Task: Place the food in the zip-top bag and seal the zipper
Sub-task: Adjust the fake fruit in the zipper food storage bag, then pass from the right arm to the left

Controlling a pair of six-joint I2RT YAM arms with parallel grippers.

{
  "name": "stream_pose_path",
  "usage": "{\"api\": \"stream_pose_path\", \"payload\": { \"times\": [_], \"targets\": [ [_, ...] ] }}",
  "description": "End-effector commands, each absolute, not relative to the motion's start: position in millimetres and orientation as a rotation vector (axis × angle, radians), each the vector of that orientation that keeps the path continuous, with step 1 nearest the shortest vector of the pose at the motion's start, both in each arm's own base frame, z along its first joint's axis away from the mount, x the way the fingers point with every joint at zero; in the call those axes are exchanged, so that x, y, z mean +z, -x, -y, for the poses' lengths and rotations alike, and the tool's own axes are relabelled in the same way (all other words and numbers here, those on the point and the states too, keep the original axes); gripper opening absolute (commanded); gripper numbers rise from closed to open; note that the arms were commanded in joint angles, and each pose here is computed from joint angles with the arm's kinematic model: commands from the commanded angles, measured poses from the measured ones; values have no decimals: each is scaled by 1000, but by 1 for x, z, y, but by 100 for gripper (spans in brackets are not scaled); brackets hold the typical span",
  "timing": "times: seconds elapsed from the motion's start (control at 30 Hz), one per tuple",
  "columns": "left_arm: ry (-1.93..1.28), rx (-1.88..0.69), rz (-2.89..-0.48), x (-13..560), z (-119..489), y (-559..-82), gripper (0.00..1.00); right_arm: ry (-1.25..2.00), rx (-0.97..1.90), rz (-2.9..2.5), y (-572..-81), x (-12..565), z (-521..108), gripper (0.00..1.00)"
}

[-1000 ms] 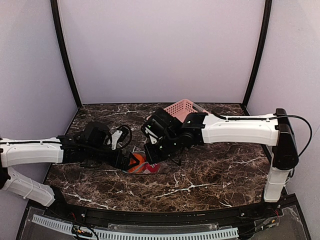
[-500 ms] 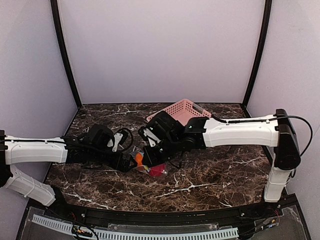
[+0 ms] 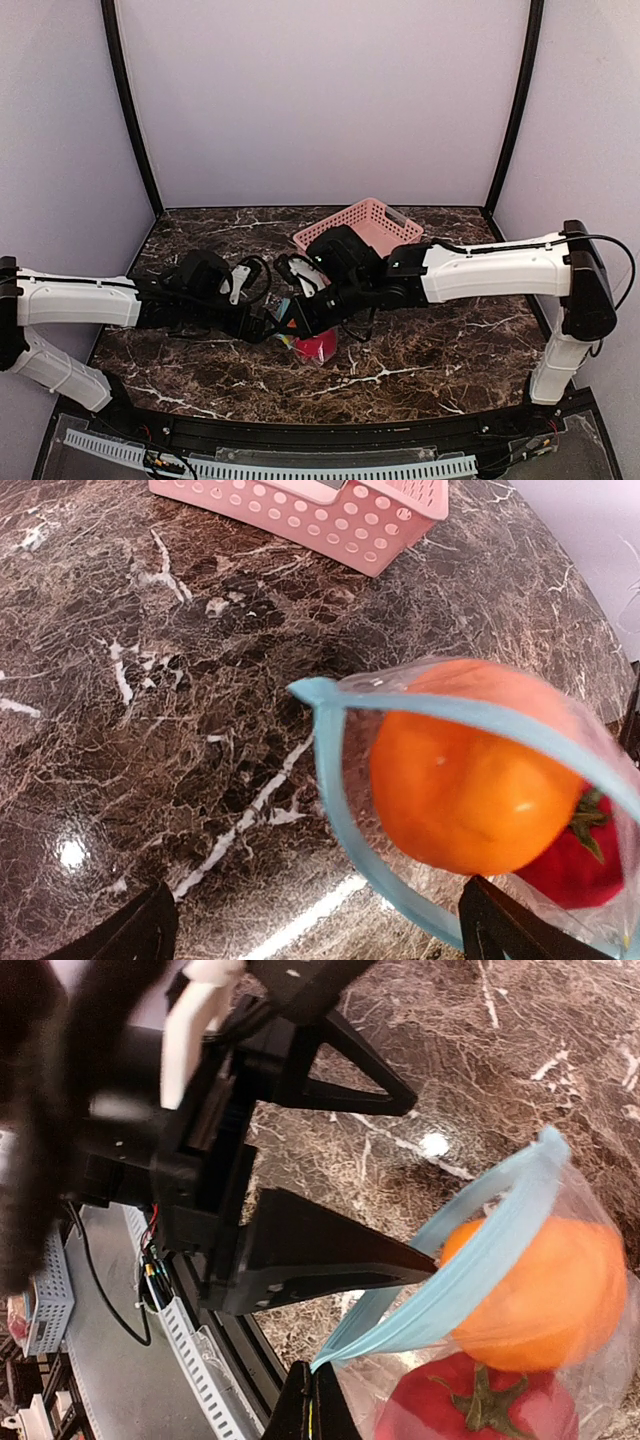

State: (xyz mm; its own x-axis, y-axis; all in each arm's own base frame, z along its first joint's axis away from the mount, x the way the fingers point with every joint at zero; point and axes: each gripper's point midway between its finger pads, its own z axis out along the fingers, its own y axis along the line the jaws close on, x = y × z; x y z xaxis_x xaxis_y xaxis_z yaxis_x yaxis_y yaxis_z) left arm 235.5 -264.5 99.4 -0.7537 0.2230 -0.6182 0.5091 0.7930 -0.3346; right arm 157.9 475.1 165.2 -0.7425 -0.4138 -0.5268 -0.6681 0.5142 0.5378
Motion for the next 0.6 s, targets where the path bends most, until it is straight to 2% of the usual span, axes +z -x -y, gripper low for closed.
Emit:
{"api": "stream_pose_path", "payload": {
  "times": [0.0,0.17,0.33,0.4,0.57],
  "targets": [
    [-516,-700,-2428,89,267,-234,99,987,1253,-2256,-145,202,-489,0],
    [-477,-743,-2408,90,273,-238,99,982,1242,-2253,-145,198,-487,0],
    [-360,-706,-2447,91,257,-235,98,886,1045,-2355,-164,175,-472,0],
    [-289,-713,-2453,93,247,-232,95,854,981,-2393,-169,163,-467,0],
    [-148,-816,-2428,104,236,-221,79,823,921,-2451,-172,142,-462,0]
  ]
}}
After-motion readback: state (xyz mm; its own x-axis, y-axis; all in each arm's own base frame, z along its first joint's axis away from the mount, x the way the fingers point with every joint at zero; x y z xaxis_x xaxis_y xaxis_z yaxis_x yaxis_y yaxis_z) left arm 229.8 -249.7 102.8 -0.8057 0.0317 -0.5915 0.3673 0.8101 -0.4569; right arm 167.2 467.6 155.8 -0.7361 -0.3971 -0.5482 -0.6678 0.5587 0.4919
